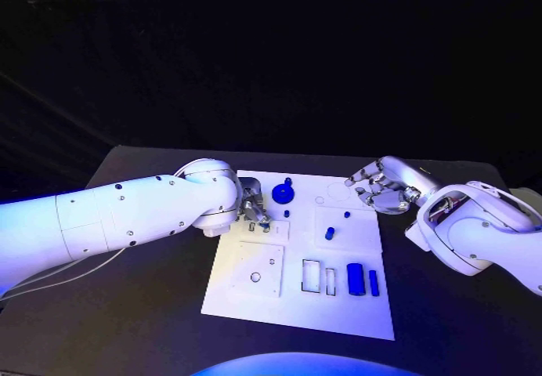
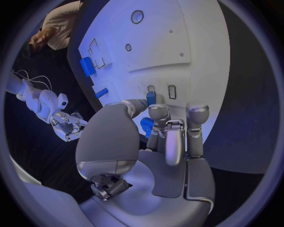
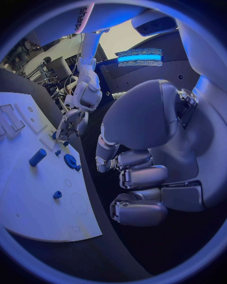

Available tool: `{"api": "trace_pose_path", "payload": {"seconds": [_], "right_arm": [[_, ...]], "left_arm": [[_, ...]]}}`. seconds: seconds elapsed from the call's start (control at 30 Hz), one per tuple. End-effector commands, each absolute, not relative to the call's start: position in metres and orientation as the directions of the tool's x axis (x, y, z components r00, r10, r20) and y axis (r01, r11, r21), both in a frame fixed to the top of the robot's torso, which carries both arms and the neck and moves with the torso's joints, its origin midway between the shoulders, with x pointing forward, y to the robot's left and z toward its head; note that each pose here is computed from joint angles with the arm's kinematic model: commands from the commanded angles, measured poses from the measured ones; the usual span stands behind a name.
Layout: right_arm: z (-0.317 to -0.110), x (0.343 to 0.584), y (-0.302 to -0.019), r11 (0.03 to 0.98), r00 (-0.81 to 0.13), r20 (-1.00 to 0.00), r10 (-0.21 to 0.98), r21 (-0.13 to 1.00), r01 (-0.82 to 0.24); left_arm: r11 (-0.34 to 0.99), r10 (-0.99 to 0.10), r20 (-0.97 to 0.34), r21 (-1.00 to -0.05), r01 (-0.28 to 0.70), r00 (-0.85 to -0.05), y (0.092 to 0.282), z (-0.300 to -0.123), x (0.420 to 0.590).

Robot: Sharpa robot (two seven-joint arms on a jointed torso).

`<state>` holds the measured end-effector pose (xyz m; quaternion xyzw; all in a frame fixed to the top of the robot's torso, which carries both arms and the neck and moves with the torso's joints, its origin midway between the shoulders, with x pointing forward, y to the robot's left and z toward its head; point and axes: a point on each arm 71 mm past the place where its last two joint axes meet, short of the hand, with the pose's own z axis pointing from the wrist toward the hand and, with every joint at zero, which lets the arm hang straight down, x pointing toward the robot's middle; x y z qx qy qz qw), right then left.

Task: Assemble the parts on the task board

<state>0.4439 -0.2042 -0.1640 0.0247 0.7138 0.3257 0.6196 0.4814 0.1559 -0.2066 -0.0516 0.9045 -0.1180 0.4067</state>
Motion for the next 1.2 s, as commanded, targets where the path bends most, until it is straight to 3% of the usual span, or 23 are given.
{"api": "trace_pose_path", "payload": {"seconds": [0.03,1.2], "right_arm": [[-0.1642,0.4435,-0.2031,0.785,-0.232,-0.872,0.431,0.489,-0.38],[-0.1644,0.4427,-0.2026,0.785,-0.236,-0.872,0.429,0.489,-0.381]], "left_arm": [[0.978,-0.146,-0.718,-0.209,0.01,-0.681,0.1554,-0.2081,0.4798],[0.982,-0.112,-0.699,-0.185,0.027,-0.706,0.1541,-0.2103,0.4787]]}}
